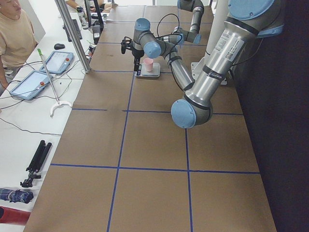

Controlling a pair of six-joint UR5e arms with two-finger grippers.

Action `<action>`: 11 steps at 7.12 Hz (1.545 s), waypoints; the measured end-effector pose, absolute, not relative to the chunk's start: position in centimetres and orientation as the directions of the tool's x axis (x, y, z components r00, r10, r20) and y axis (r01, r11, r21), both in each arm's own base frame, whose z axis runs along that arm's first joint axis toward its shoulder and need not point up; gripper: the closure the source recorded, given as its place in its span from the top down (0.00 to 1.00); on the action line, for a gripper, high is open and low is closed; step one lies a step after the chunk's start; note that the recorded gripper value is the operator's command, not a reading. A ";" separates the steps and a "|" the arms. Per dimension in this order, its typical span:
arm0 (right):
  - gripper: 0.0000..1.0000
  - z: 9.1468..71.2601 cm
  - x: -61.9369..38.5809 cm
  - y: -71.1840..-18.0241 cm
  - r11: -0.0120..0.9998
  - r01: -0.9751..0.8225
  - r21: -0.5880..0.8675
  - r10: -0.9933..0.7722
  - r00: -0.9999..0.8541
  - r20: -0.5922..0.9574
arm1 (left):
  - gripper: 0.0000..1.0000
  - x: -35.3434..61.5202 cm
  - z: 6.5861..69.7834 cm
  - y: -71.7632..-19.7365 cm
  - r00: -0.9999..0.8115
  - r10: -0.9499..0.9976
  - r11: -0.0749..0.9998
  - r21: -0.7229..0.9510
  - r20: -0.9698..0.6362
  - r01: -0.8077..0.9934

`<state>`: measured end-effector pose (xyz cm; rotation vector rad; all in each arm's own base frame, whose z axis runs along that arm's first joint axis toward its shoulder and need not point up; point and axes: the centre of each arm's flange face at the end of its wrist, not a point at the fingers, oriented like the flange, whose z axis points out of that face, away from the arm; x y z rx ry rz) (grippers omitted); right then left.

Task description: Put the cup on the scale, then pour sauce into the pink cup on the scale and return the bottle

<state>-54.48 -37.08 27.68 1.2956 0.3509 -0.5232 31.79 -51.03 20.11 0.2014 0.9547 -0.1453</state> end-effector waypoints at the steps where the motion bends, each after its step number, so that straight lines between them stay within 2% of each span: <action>1: 0.00 27.7 -54.5 -37.1 0.178 0.580 0.795 -0.170 0.814 -0.556 | 0.67 31.8 20.1 -51.0 0.567 -0.035 0.973 0.101 -0.823 0.206; 11: 0.00 28.1 -54.4 -37.7 0.152 0.796 0.585 -0.136 0.603 -0.786 | 0.67 31.9 20.1 -50.9 0.563 -0.037 0.976 0.092 -0.826 0.200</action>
